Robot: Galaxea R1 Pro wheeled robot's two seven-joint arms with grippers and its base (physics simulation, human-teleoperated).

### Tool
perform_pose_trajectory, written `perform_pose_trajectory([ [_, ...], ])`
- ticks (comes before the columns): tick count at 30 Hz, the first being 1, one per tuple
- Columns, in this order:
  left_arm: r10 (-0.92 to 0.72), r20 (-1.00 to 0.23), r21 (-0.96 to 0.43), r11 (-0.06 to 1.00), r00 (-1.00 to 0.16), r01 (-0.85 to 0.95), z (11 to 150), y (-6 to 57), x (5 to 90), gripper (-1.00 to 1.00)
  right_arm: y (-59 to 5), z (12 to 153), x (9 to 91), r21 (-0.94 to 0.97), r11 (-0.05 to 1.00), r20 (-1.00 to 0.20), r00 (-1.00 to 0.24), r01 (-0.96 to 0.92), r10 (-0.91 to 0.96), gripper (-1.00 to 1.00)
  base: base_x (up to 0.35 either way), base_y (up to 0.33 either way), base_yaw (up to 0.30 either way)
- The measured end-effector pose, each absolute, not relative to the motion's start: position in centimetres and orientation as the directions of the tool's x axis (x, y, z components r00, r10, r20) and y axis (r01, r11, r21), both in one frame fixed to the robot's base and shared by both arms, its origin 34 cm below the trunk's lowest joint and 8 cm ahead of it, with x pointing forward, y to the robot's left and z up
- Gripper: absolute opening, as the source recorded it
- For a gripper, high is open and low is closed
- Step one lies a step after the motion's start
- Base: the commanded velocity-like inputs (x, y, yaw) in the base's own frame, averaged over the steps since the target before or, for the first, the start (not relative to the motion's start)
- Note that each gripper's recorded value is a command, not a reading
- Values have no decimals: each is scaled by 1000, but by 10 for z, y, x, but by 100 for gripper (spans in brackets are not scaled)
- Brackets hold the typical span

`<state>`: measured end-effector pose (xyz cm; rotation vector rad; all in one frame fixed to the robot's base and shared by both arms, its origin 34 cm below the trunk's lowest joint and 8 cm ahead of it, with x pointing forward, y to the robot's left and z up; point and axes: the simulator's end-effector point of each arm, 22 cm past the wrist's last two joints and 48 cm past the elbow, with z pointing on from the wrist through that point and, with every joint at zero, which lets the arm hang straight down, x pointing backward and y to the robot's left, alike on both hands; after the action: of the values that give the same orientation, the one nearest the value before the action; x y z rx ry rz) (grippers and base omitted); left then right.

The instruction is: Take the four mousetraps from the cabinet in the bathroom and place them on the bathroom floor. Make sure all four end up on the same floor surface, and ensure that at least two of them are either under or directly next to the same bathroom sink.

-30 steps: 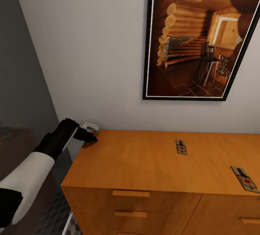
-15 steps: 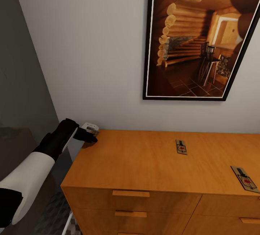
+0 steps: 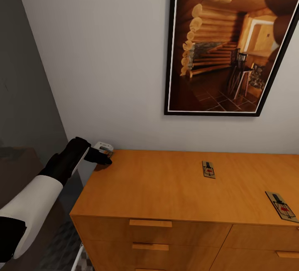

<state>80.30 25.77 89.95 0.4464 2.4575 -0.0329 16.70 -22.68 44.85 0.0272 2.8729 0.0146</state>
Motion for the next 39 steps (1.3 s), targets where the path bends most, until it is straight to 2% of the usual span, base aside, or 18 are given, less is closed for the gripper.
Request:
perform_pose_trajectory([
  [23, 309, -595, 84, 942, -742, 325, 900, 258, 803, 100, -227, 448, 167, 13, 1000, -265, -964, 17, 20, -100, 0, 0, 0],
  [24, 309, -595, 84, 942, -742, 325, 900, 258, 803, -100, -226, 448, 167, 13, 1000, -265, -964, 17, 20, -100, 0, 0, 0],
  [39, 310, -595, 88, 942, -742, 324, 900, 258, 803, -100, -226, 448, 167, 13, 1000, -265, -964, 17, 20, -100, 0, 0, 0],
])
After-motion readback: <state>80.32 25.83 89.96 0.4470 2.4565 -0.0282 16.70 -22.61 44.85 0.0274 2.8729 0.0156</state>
